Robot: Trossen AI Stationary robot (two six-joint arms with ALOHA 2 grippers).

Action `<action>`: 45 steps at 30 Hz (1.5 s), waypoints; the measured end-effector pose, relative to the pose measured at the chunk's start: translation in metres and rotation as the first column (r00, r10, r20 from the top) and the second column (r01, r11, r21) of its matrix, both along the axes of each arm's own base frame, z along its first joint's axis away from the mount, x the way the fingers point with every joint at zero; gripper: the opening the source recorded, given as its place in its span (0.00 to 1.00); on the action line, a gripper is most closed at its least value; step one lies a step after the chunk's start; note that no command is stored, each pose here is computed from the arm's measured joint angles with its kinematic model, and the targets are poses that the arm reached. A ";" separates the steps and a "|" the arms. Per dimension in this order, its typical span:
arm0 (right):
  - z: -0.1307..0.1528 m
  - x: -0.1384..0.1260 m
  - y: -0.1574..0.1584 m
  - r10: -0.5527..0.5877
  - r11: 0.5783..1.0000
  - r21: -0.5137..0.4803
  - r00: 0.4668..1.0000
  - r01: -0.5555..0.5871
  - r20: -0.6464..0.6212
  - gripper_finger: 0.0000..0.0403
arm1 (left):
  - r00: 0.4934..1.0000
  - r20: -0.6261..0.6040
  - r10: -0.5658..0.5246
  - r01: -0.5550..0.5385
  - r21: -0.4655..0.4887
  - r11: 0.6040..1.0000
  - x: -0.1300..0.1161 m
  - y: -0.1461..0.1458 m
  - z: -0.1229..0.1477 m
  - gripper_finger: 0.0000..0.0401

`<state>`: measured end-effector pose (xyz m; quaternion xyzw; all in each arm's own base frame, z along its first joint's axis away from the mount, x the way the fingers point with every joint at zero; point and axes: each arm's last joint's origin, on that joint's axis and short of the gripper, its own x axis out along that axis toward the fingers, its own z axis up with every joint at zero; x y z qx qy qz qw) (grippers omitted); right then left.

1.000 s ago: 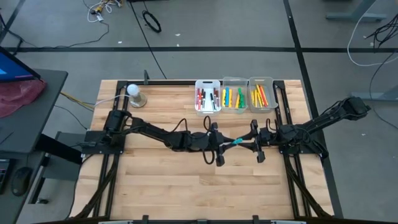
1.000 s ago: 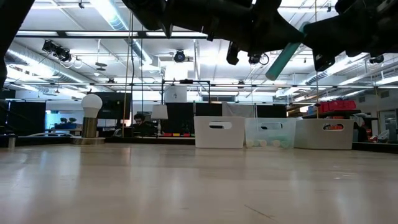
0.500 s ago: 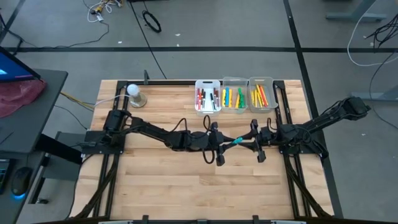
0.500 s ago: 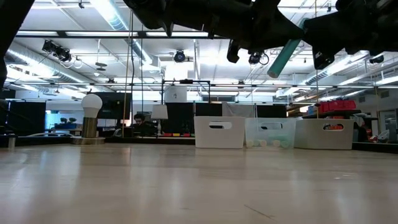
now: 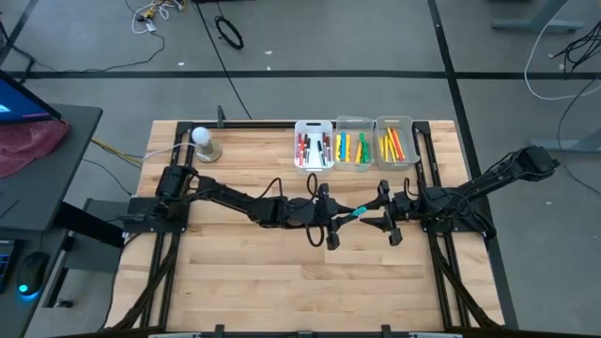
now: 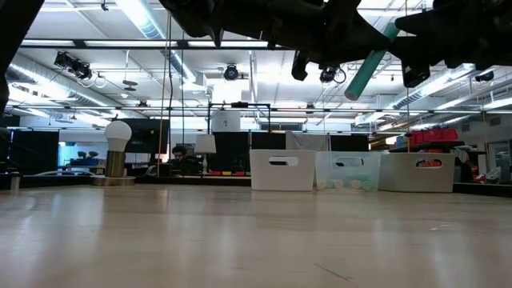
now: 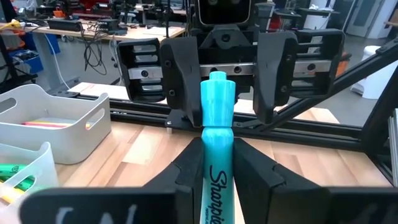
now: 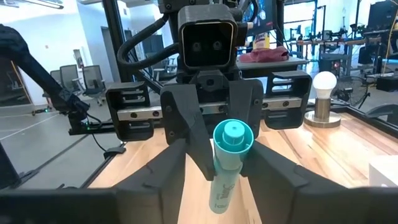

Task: Pick & Place Markers
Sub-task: Put the light blue highlighter pen into the transparent bin

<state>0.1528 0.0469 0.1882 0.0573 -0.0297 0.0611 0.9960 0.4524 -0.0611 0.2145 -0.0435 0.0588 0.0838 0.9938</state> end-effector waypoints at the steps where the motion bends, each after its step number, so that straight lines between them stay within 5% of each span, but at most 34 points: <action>1: 0.000 0.000 0.000 0.000 1.000 0.001 1.000 0.000 0.003 0.42 | 1.000 0.000 0.000 0.000 0.000 1.000 0.000 0.000 0.000 0.18; 13: 0.001 0.004 0.001 -0.027 1.000 0.008 0.999 0.026 0.036 0.45 | 1.000 -0.005 0.004 -0.004 0.002 1.000 0.000 0.000 -0.002 0.19; 24: -0.002 0.006 0.001 -0.036 0.999 -0.003 0.999 0.036 0.014 0.11 | 1.000 -0.009 -0.001 0.001 -0.003 1.000 0.000 0.000 -0.003 0.20; 33: 0.008 0.015 -0.001 -0.193 0.979 -0.086 0.977 0.185 -0.089 0.10 | 0.993 -0.102 0.051 -0.043 0.075 0.996 -0.003 0.010 -0.004 0.47; 36: 0.032 0.024 -0.006 -0.342 0.931 -0.215 0.913 0.296 -0.221 0.10 | 0.970 -0.214 0.113 -0.094 0.097 0.991 -0.013 0.016 0.002 0.58; 39: 0.059 0.028 -0.021 -0.510 0.848 -0.347 0.793 0.400 -0.331 0.10 | 0.919 -0.329 0.219 -0.193 0.108 0.975 -0.028 0.020 0.007 0.65; 45: 0.093 0.034 -0.087 -0.689 0.723 -0.400 0.626 0.563 -0.365 0.10 | 0.841 -0.417 0.346 -0.311 0.151 0.938 -0.042 0.019 0.005 0.65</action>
